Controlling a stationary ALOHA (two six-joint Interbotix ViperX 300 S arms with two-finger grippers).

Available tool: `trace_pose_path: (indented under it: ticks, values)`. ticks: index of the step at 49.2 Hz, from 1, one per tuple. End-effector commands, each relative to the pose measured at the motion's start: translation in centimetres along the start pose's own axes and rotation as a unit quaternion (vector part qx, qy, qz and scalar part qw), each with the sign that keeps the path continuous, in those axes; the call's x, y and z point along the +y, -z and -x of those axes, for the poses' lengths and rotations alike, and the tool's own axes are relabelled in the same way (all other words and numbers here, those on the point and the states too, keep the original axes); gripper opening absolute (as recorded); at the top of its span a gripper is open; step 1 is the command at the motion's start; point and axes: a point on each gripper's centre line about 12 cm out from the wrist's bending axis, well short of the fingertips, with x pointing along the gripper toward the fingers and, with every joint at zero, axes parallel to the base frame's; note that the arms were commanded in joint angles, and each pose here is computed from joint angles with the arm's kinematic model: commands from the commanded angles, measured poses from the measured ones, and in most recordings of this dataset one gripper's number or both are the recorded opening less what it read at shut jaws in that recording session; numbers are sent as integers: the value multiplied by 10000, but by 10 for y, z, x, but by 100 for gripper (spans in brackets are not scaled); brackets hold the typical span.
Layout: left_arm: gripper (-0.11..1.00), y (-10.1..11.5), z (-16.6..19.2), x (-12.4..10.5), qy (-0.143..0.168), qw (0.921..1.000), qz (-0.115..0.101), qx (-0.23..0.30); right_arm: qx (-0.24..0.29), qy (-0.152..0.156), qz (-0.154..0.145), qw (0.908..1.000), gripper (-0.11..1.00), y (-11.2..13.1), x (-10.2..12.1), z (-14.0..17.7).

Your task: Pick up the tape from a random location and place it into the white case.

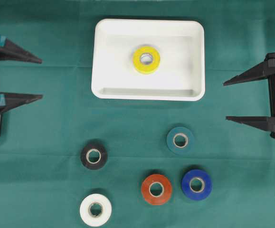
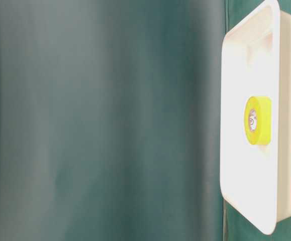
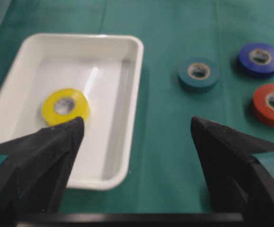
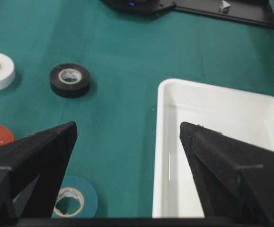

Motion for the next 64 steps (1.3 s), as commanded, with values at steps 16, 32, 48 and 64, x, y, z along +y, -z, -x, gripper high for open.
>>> trace_pose_path:
  ticks: [16, 32, 48, 64]
  values:
    - [94, 29, 4, -8, 164, 9992, -14, -362, 23, -7, 17, 10000, 90, -3, 0, -1]
    - [94, 28, 4, -8, 159, 9991, -21, -400, 37, -500, 98, 9987, 90, -3, 23, 0]
    - [94, 28, 4, -8, 160, 9991, -21, -393, 67, -812, 163, 9965, 90, -3, 37, 2]
    - [94, 28, 4, -8, 160, 9991, -21, -385, 105, -813, 166, 9965, 90, -4, 39, -9]
